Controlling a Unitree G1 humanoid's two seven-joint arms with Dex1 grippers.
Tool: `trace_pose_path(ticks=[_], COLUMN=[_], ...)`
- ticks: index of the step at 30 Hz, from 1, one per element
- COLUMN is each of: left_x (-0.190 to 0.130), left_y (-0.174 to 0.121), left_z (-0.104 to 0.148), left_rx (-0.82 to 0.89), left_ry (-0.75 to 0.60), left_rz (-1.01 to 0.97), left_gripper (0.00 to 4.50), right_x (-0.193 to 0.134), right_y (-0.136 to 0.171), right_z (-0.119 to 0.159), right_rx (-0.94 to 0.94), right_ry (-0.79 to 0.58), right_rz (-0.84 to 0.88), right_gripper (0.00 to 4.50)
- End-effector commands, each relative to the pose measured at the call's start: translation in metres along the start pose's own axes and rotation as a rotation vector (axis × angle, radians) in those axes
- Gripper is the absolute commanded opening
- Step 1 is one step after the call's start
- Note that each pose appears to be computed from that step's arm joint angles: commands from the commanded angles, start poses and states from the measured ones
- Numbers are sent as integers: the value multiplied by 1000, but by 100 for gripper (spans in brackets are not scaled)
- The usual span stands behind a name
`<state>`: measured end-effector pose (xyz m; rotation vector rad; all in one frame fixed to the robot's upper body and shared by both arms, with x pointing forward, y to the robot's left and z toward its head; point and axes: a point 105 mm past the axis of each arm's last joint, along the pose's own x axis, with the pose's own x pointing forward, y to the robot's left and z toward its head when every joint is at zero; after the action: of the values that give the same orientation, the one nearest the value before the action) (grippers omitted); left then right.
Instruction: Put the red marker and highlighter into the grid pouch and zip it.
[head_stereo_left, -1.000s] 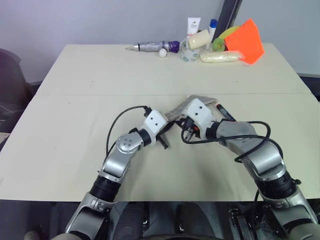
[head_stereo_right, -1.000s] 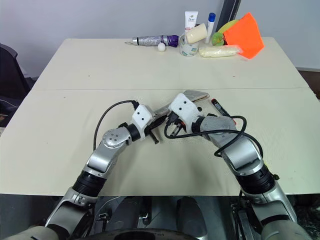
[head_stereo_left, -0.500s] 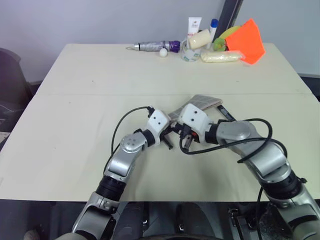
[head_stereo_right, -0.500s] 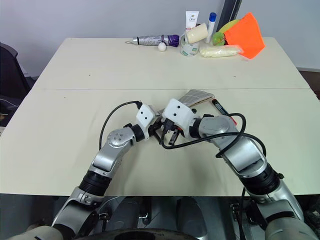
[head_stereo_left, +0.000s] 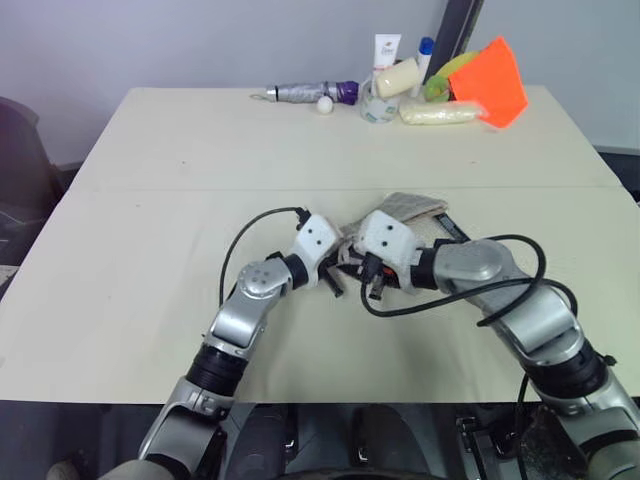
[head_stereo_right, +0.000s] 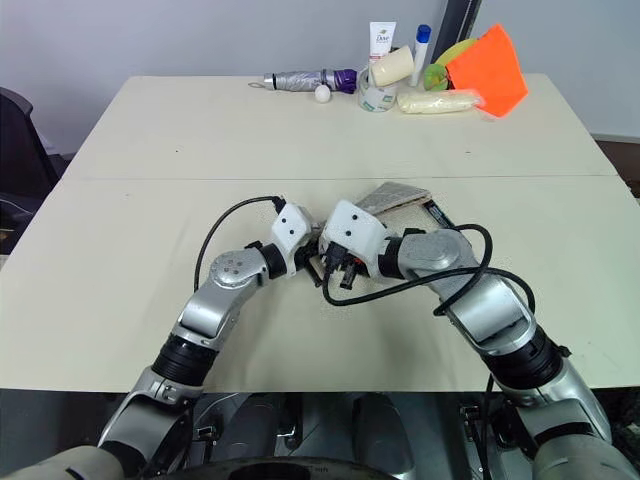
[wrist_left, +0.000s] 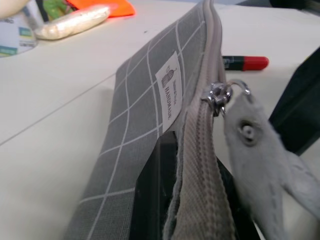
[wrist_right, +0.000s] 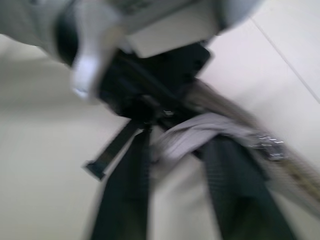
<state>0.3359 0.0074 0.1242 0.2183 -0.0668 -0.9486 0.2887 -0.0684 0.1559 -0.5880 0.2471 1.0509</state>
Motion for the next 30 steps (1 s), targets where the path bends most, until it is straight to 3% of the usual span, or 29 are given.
trace_pose_path(ticks=[1,2,9,15,19,24,27,30], left_x=[3,2,-9,-12,-10,-8,-8,-8], left_y=[-3,0,18,23,19,18,19,19], left_z=[32,31,24,13,7,6,5,3], left_rx=[85,89,174,215,223,214,198,188], left_ry=[-110,-106,-76,-53,-40,-45,-45,-41], left_rz=[-19,-11,31,19,-1,10,30,41], left_gripper=[0,0,0,0,0,0,0,0], right_x=[-12,-20,-84,-132,-135,-126,-123,-120], right_y=[-8,-12,-53,-96,-109,-109,-109,-109], right_z=[-1,-6,-53,-113,-138,-158,-160,-156], right_rx=[-29,-27,140,325,456,589,650,636], right_ry=[5,16,109,227,213,189,149,127], right_rz=[-40,-56,-286,-621,-727,-739,-741,-723], right_gripper=[338,387,387,387,387,387,297,147])
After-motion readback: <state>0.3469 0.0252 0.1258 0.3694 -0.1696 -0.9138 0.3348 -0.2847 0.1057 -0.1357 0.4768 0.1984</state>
